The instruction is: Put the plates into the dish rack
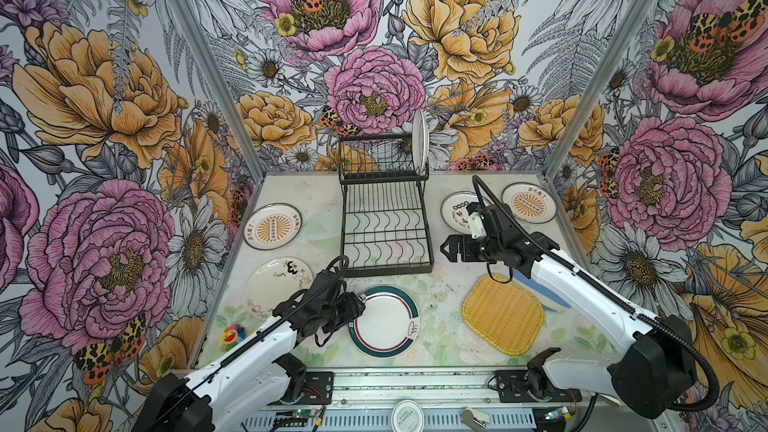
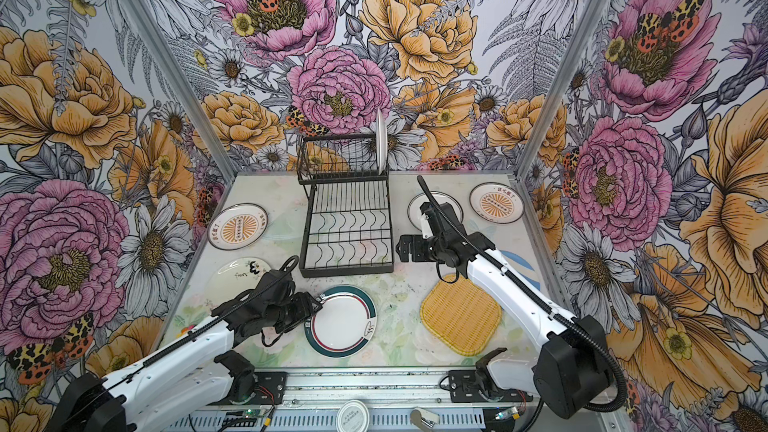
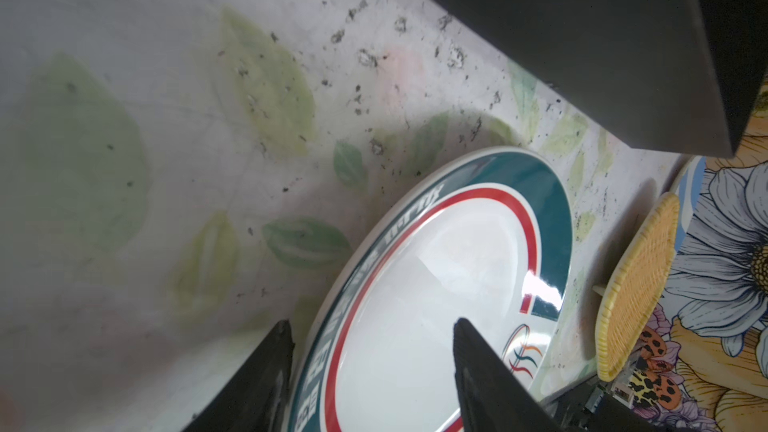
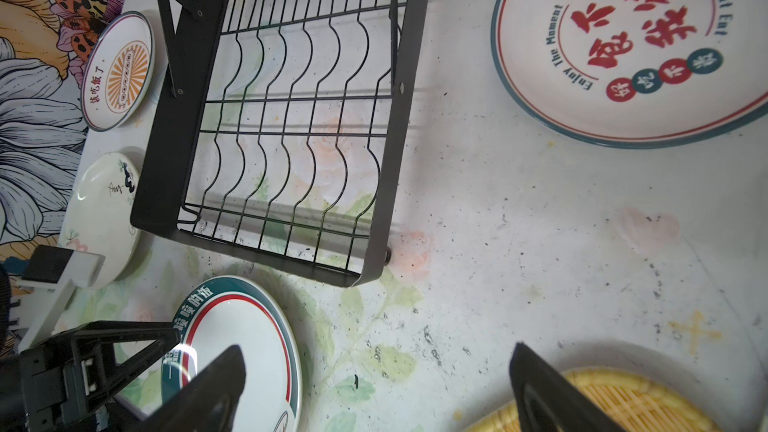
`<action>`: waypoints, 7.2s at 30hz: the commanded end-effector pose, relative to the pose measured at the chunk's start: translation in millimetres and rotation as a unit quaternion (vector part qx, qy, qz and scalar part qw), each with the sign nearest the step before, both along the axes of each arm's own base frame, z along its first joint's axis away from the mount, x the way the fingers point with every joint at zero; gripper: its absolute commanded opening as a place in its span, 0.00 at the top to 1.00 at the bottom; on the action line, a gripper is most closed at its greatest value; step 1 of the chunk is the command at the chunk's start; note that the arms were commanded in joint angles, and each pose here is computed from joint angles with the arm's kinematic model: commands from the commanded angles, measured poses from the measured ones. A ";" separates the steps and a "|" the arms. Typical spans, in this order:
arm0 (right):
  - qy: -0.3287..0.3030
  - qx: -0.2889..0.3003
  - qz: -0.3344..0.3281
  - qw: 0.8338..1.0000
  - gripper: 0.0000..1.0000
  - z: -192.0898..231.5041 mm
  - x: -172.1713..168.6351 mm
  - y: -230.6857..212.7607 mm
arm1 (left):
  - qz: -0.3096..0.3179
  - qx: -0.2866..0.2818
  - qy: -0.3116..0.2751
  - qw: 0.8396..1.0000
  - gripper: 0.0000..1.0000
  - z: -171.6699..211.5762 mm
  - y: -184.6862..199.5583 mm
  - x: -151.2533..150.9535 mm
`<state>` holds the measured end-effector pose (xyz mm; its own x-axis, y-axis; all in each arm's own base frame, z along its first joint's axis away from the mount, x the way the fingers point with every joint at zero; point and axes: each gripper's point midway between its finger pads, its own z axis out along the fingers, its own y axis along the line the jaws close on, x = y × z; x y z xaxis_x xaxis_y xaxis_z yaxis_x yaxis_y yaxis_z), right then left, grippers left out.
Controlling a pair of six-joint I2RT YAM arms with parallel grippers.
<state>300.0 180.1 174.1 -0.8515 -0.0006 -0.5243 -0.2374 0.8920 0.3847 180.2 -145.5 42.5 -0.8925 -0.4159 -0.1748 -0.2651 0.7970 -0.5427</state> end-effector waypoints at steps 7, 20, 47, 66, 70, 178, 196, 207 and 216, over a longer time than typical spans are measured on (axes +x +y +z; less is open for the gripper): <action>0.045 0.092 0.073 0.992 0.01 -4.4 -22.8 13.5 | 0.004 -0.059 -0.009 0.998 0.45 -2.7 -8.2 -6.2; 0.080 0.119 0.102 0.984 0.01 -19.2 -36.4 18.6 | -0.012 -0.098 -0.023 0.995 0.61 -9.5 -17.9 -7.8; 0.105 0.141 0.113 0.978 0.01 -31.7 -44.4 21.9 | -0.077 -0.169 -0.100 0.977 1.00 43.7 -48.2 -3.6; 0.121 0.246 0.187 0.943 0.16 -3.1 -52.7 71.7 | -0.121 -0.213 -0.207 0.947 1.00 136.0 -67.7 32.4; 0.120 0.259 0.200 0.937 0.23 2.7 -53.3 78.6 | -0.124 -0.215 -0.217 0.944 1.00 140.9 -69.3 41.4; -0.397 -0.277 -0.266 0.834 1.00 219.5 227.2 100.7 | -0.035 -0.062 -0.218 0.973 0.06 111.0 -9.1 82.9; -0.381 -0.287 -0.257 0.840 1.00 180.4 249.7 104.8 | -0.030 -0.063 -0.217 0.974 0.05 110.4 -8.3 83.5; -0.385 -0.274 -0.254 0.844 0.71 190.7 245.7 105.6 | -0.024 -0.057 -0.217 0.974 0.05 109.5 -4.8 82.0; -0.397 -0.261 -0.250 0.843 0.64 217.8 231.7 104.6 | -0.012 -0.049 -0.218 0.975 0.05 106.7 1.5 83.6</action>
<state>549.0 290.5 341.1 -0.2700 -0.2093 -0.9398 0.2201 0.9368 -0.2719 262.4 -150.4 150.8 -0.7718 -0.4171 -0.4799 0.0338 0.7268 -0.6860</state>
